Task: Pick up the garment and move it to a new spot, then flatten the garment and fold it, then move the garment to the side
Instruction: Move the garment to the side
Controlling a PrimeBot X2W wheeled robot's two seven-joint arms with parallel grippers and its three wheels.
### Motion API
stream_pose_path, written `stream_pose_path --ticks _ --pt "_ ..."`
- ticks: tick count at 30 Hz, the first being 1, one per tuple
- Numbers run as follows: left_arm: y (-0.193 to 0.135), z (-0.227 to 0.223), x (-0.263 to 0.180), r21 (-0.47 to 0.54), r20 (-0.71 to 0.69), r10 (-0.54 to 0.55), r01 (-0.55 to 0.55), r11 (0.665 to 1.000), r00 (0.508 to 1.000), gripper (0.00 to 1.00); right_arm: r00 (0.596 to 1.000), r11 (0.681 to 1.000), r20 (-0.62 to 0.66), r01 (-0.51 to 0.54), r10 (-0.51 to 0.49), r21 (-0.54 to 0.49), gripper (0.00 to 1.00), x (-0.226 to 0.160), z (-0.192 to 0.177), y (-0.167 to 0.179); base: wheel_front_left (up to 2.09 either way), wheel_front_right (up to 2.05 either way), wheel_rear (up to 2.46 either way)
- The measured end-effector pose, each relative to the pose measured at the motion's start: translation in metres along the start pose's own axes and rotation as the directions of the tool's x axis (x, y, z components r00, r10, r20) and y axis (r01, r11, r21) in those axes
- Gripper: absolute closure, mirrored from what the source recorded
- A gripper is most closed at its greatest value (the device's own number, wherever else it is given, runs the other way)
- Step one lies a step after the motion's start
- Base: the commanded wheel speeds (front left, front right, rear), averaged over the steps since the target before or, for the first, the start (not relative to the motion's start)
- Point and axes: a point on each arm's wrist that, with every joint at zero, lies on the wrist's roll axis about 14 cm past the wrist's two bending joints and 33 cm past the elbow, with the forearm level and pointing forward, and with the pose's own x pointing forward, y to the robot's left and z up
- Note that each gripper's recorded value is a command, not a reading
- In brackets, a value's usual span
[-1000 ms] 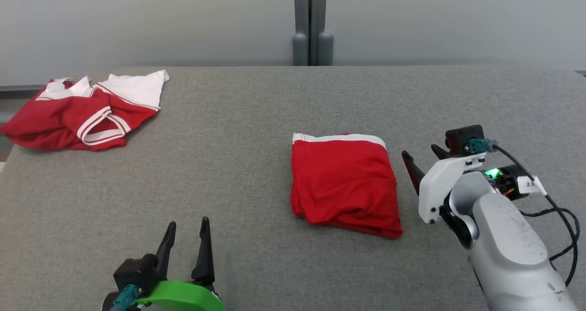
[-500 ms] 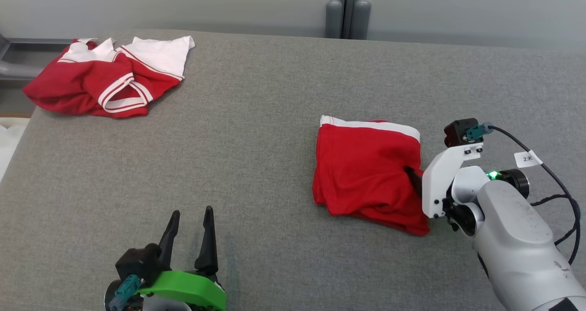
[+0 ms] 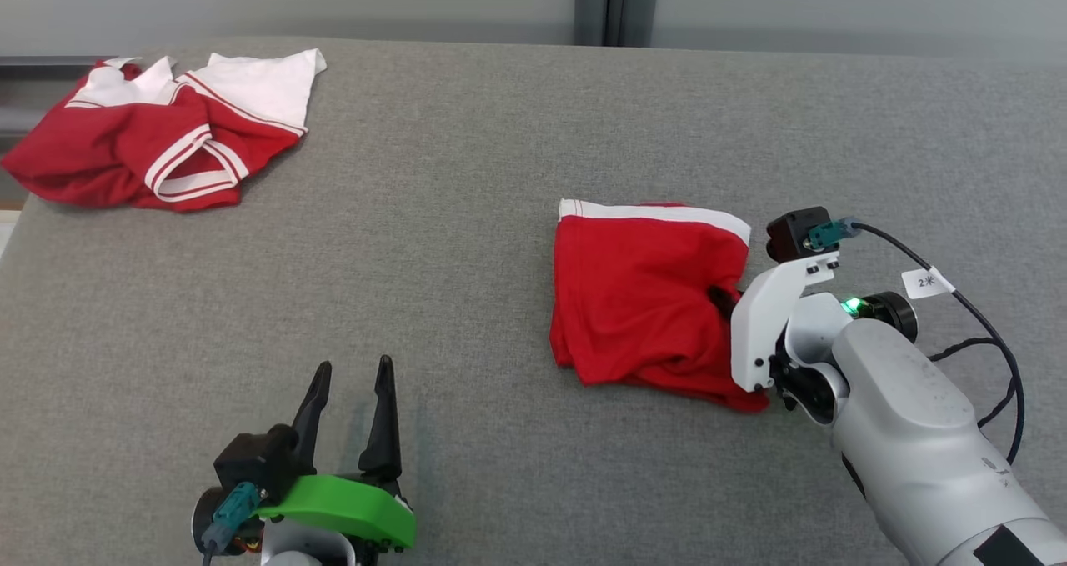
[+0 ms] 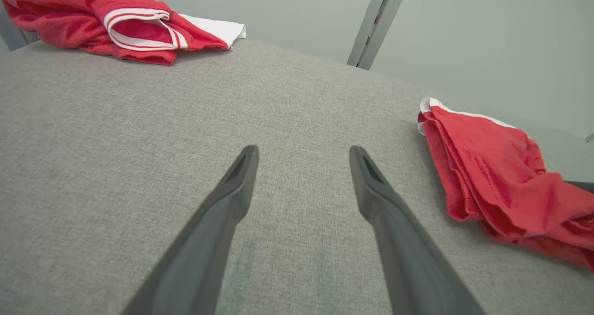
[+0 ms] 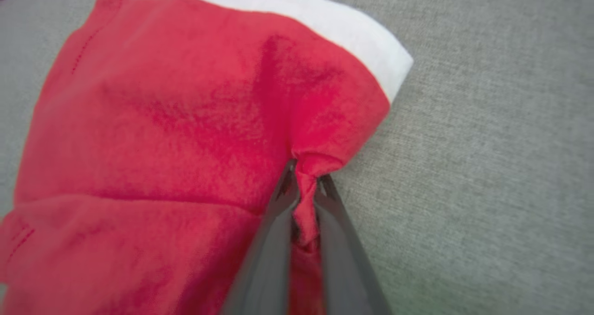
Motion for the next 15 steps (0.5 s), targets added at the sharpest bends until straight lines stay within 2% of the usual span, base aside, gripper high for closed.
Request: stream_pose_path --ticks 4,7,15 --pt "-0.012 0.000 0.010 0.013 0.000 -0.046 0.046 0.999 0.999 0.00 0.998 1.000 0.064 0.024 -0.024 0.004 1.00 -0.004 0.014 -0.013 0.00 0.00 0.00" --pt "-0.026 0.000 0.019 0.023 -0.001 -0.092 0.092 0.995 0.996 0.00 0.992 0.997 0.106 0.074 -0.074 0.004 1.00 -0.013 0.023 -0.037 0.00 0.00 0.00" --pt "-0.077 -0.004 0.045 0.033 -0.009 -0.253 0.253 0.967 0.967 0.00 0.948 0.964 0.179 0.262 -0.265 0.042 1.00 -0.061 0.032 -0.123 0.00 0.00 0.00"
